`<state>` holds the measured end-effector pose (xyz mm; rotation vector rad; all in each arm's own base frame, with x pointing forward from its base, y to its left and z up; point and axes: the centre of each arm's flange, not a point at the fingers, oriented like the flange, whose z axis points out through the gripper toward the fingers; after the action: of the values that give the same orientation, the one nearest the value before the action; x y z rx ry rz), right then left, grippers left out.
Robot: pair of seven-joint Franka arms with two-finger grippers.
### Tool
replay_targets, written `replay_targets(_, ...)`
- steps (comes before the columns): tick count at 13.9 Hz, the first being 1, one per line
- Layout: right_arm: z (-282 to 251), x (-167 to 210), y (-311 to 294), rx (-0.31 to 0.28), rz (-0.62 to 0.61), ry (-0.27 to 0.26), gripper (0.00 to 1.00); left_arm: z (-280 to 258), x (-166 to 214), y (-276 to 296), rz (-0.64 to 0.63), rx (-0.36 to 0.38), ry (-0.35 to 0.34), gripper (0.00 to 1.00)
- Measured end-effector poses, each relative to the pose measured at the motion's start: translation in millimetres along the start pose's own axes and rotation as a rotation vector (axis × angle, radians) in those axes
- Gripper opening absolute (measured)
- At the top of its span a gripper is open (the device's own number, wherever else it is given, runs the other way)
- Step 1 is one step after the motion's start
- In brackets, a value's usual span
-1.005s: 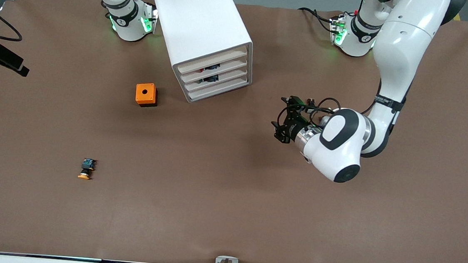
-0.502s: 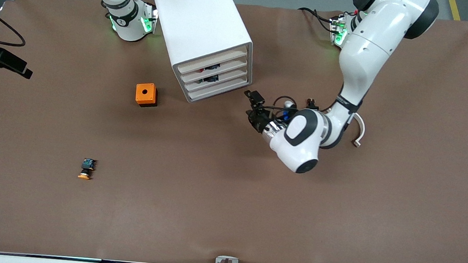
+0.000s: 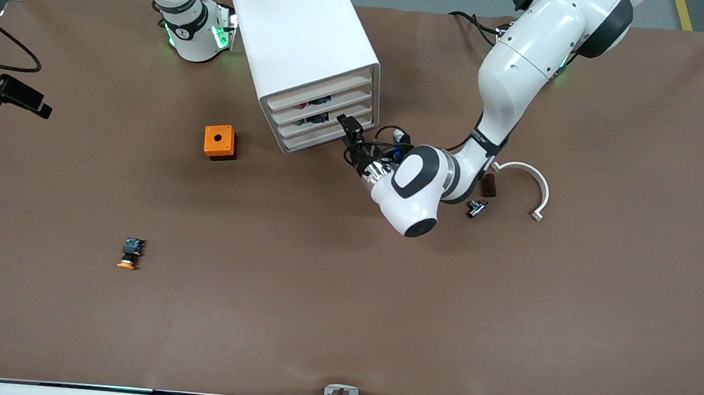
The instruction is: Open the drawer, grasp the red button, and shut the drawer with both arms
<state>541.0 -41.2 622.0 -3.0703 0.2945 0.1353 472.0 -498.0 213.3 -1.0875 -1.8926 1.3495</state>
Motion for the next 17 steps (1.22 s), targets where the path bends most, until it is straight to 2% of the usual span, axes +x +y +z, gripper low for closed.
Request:
replay_targets(1, -1.0, -0.7, 0.1, 0.0, 0.0, 0.002, 1.0, 8.0, -0.7, -3.0, 0.001, 0.007, 0.019, 0.67)
replay_targets(5, -1.4, -1.2, 0.5, 0.001, 0.001, 0.002, 1.0, 43.0, 0.7, -14.8, 0.005, 0.053, 0.114, 0.64)
replay_targets(9, -1.2, -1.4, 1.2, 0.0, 0.003, 0.0, 1.0, 53.4, 4.6, -6.3, -0.012, 0.069, 0.135, 0.59)
replay_targets(11, 0.0, -1.4, 1.3, 0.0, 0.006, -0.003, 1.0, 58.4, 7.0, 4.2, -0.027, 0.077, 0.141, 0.4)
replay_targets(13, 1.6, -1.5, 1.0, -0.001, 0.033, -0.007, 1.0, 64.9, 8.7, 11.9, -0.039, 0.084, 0.149, 0.36)
replay_targets(15, 3.0, -1.9, -2.0, -0.002, 0.075, -0.011, 1.0, 64.2, 7.4, 6.9, -0.032, 0.102, 0.149, 0.15)
replay_targets(17, 4.9, -3.3, -12.7, -0.005, 0.135, -0.015, 1.0, 56.5, 7.4, 7.7, -0.029, 0.099, 0.139, 0.11)
